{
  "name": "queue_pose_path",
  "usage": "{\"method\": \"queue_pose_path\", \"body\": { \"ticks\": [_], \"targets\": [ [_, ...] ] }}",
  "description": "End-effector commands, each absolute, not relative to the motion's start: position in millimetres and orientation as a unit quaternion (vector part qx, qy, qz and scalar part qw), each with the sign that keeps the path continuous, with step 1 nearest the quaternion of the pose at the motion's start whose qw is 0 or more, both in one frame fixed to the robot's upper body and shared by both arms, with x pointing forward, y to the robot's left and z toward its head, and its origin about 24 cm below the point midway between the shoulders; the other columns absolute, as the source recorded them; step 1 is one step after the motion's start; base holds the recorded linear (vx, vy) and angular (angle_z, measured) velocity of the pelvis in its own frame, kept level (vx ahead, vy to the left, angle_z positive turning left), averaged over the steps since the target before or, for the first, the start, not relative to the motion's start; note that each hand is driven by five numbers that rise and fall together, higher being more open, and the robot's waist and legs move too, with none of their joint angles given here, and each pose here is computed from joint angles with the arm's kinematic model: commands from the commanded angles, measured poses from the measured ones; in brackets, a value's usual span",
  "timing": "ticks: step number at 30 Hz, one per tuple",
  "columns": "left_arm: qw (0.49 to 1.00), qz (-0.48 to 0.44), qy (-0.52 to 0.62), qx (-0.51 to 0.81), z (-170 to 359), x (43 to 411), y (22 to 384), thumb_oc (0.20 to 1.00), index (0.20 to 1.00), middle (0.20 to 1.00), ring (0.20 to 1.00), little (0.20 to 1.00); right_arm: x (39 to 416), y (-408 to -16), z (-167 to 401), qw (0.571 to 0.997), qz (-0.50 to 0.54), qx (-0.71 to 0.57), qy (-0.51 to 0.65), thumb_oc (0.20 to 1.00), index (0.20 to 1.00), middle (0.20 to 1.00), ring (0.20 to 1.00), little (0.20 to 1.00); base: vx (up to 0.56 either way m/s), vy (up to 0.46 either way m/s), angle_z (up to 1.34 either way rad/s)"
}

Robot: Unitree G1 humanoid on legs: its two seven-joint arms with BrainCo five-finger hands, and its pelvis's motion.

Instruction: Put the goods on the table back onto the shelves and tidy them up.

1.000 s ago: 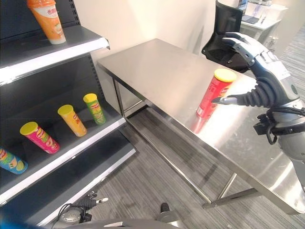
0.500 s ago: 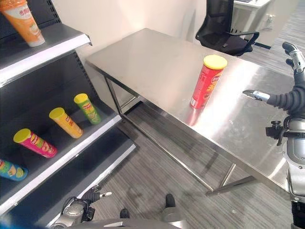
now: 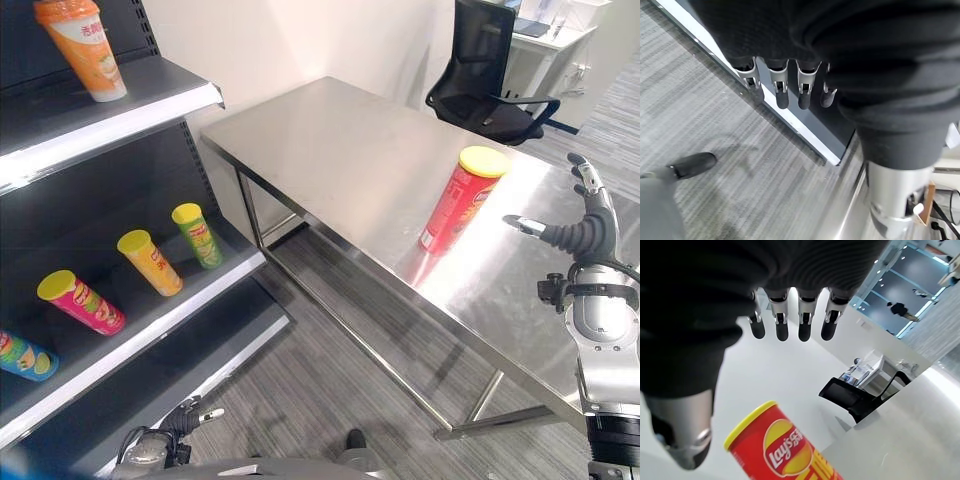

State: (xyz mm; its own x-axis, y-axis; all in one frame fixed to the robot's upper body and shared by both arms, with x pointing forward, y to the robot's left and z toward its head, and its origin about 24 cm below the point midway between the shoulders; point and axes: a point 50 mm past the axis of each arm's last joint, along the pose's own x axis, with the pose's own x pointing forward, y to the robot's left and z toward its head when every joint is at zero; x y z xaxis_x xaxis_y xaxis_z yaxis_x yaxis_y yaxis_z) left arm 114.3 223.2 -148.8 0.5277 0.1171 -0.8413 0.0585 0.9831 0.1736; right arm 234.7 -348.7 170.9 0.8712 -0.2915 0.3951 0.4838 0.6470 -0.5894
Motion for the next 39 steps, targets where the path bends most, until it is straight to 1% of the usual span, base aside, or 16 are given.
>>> {"method": "queue_pose_path", "body": {
  "ticks": [1, 11, 20, 26, 39],
  "targets": [
    [0.874, 0.038, 0.472, 0.111, -141.3, 130.4, 241.2, 1.0, 1.0, 1.0, 1.0, 1.0, 243.8, -348.3, 206.5, 0.868, -0.237, -0.393, -0.189, 1.0, 1.0, 1.0, 1.0, 1.0, 0.0, -0.027, 0.04],
    [0.866, 0.052, 0.486, 0.104, -143.1, 120.5, 248.6, 1.0, 1.0, 1.0, 1.0, 1.0, 257.0, -354.2, 214.1, 0.869, -0.236, -0.398, -0.177, 1.0, 1.0, 1.0, 1.0, 1.0, 0.01, -0.056, 0.11],
    [0.86, 0.055, 0.496, 0.101, -144.2, 114.6, 252.5, 1.0, 1.0, 1.0, 1.0, 1.0, 270.9, -358.7, 206.2, 0.888, -0.216, -0.382, -0.14, 1.0, 1.0, 1.0, 1.0, 1.0, 0.0, -0.054, 0.1],
    [0.859, 0.052, 0.498, 0.101, -144.3, 113.8, 253.4, 1.0, 1.0, 1.0, 1.0, 1.0, 277.0, -360.8, 200.4, 0.892, -0.204, -0.386, -0.114, 1.0, 1.0, 1.0, 1.0, 1.0, -0.01, -0.047, 0.11],
    [0.859, 0.053, 0.5, 0.102, -144.4, 113.0, 253.7, 1.0, 1.0, 1.0, 1.0, 1.0, 285.0, -353.5, 205.6, 0.891, -0.203, -0.384, -0.132, 1.0, 1.0, 1.0, 1.0, 1.0, 0.01, -0.007, 0.07]
  ]
}}
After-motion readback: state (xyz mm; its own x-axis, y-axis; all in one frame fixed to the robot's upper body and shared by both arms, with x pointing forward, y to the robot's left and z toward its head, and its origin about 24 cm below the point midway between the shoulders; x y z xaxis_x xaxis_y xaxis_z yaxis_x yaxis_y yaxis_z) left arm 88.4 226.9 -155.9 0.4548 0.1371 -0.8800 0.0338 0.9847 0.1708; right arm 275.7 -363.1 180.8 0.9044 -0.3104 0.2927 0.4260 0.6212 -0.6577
